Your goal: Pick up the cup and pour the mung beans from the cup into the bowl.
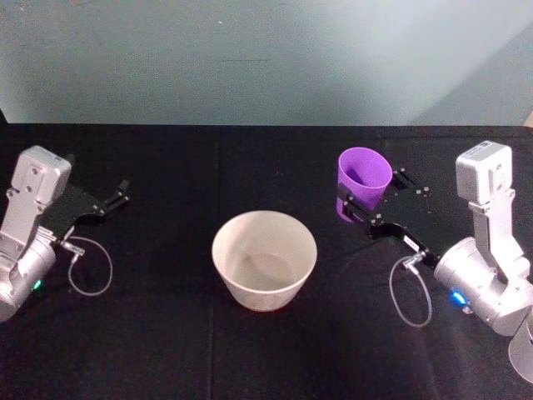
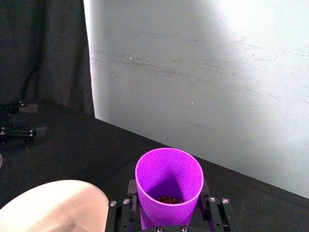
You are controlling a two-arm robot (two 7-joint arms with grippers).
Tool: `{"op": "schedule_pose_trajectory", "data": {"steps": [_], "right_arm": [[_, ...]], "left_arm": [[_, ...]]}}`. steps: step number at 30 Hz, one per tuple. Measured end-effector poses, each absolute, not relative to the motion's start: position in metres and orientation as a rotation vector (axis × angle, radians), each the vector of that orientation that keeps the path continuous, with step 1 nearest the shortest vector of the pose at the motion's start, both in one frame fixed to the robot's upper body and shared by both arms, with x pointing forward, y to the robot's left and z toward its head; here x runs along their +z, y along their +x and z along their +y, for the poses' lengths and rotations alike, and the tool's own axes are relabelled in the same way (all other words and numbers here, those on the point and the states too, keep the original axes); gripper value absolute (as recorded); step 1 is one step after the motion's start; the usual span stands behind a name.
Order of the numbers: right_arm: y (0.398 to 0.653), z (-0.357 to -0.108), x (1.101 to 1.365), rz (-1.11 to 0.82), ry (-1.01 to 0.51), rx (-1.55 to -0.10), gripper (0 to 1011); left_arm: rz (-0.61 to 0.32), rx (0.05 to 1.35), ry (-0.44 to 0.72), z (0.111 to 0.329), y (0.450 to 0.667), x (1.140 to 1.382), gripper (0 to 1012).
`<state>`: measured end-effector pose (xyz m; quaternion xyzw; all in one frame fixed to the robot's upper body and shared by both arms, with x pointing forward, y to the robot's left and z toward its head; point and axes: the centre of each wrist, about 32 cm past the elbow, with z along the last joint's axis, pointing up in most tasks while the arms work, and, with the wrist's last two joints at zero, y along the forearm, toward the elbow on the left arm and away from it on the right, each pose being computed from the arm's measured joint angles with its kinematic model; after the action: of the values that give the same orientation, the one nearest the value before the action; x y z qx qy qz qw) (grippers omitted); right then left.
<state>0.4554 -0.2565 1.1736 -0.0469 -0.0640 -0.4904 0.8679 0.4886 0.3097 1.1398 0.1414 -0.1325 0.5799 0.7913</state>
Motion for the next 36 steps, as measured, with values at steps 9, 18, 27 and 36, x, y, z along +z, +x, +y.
{"op": "schedule_pose_trajectory", "data": {"steps": [9,18,27,36], "right_arm": [[0.4554,-0.2564,1.1736,-0.133,-0.096,-1.026,729],[0.4554,-0.2565,1.1736,-0.133,-0.096,-1.027,729],[0.4554,-0.2565,1.1736,-0.133,-0.095,-1.028,729],[0.4554,-0.2565,1.1736,-0.132,-0.095,-1.028,729]], "left_arm": [[-0.285,1.248,0.304,0.3097,0.4886,1.1398,1000],[-0.285,1.248,0.304,0.3096,0.4886,1.1398,1000],[-0.285,1.248,0.304,0.3097,0.4886,1.1398,1000],[-0.285,1.248,0.304,0.3096,0.4886,1.1398,1000]]}}
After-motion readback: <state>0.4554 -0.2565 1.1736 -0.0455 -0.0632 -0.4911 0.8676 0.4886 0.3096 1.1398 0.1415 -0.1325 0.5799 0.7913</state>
